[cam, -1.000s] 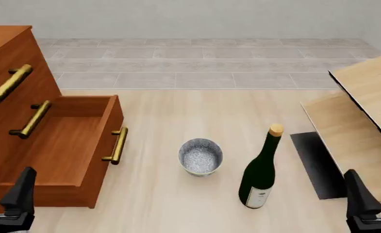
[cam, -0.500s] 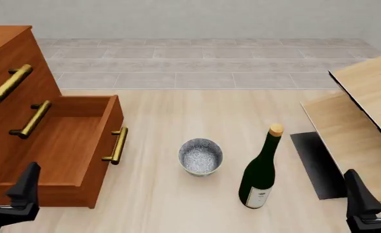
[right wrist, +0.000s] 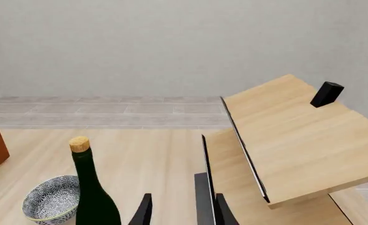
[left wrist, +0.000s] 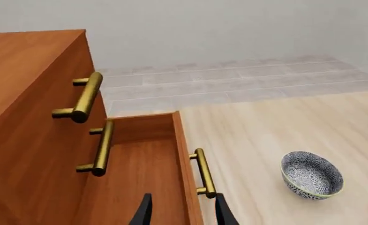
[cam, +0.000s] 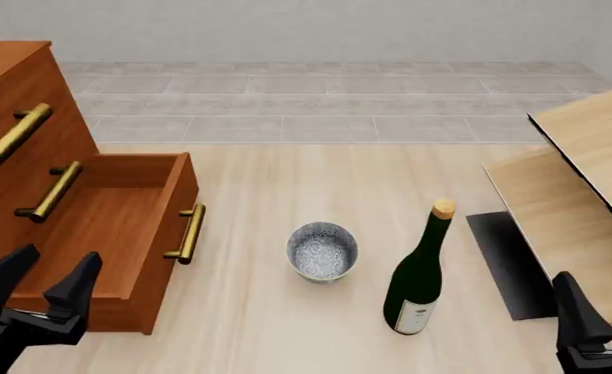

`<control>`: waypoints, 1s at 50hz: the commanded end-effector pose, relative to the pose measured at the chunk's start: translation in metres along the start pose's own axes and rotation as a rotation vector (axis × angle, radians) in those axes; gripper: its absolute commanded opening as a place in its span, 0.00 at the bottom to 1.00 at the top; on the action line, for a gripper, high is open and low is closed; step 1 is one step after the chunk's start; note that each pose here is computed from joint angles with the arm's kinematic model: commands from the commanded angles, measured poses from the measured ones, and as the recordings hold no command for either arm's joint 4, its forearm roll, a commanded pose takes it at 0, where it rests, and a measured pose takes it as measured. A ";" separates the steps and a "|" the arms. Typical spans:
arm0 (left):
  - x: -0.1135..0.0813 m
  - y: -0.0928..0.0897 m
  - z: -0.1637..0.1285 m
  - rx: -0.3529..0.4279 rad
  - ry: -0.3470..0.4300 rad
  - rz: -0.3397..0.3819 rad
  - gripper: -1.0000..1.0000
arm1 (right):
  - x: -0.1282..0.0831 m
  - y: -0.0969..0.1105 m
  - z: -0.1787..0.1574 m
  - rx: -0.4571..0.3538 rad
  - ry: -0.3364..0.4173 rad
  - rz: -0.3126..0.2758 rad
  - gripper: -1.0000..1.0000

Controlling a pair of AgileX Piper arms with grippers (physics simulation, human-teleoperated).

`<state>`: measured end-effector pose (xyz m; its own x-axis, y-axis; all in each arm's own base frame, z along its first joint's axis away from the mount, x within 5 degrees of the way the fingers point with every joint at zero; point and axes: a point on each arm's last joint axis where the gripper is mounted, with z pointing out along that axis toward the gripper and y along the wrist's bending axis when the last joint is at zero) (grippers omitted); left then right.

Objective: Put the bowl on top of the cabinet.

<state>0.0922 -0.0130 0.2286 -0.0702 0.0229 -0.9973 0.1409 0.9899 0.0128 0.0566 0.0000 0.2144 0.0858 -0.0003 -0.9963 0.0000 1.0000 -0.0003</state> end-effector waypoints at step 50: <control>-0.046 -0.095 0.087 0.481 0.210 0.117 1.00 | 0.000 0.000 0.000 0.000 0.000 0.000 1.00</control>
<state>0.1514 -0.0963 0.2695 -0.1696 0.1732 -0.9702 0.5468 0.8355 0.0536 0.0566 0.0000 0.2144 0.0858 -0.0003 -0.9963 -0.0001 1.0000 -0.0003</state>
